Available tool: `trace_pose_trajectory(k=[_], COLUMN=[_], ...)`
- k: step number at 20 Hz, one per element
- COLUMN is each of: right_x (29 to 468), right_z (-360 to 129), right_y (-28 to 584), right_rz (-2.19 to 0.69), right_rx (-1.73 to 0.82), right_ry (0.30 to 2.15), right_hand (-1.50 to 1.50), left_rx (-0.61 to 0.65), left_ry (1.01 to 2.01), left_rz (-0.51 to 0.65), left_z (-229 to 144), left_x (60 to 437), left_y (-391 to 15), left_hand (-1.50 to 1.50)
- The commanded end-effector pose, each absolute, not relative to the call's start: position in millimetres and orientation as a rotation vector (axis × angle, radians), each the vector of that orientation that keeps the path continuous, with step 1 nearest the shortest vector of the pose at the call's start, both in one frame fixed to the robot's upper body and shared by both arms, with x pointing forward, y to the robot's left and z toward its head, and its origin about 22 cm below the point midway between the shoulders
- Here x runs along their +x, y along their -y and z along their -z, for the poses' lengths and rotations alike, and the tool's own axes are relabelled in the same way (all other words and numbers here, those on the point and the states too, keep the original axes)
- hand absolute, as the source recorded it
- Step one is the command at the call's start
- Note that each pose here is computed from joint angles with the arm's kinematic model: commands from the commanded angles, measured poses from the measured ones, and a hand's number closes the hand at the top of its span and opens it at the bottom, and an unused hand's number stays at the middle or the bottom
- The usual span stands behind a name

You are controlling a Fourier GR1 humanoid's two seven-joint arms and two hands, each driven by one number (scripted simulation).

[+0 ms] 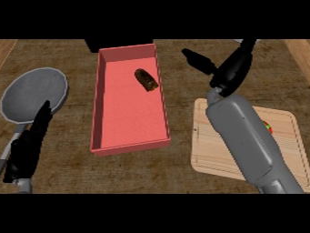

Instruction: Pick the sweet potato from the cutting board and place it in the cardboard box

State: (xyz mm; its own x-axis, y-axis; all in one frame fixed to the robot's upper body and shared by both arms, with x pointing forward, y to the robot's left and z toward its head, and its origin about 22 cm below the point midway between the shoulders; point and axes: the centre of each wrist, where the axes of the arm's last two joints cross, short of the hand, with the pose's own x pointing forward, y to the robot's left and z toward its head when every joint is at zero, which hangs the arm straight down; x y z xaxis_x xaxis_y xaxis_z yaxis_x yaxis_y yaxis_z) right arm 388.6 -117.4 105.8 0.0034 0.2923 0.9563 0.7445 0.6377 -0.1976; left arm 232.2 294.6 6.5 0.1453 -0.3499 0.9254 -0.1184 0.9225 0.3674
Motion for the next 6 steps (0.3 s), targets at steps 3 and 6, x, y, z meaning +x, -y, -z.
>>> trace_pose_trajectory(k=[3, 6], right_x=[322, 283], right_z=[-97, -106], right_y=[169, 188], right_rz=[0.502, 0.441], right_rx=[-0.861, -0.837], right_ry=[1.6, 1.62], right_hand=[-1.5, -1.5], left_rx=[0.422, 0.423], left_ry=[1.412, 1.418], left_rz=[0.176, 0.154], left_z=[-9, -4], left_x=[226, 237], left_y=[-304, -300], left_hand=[0.0, 0.0])
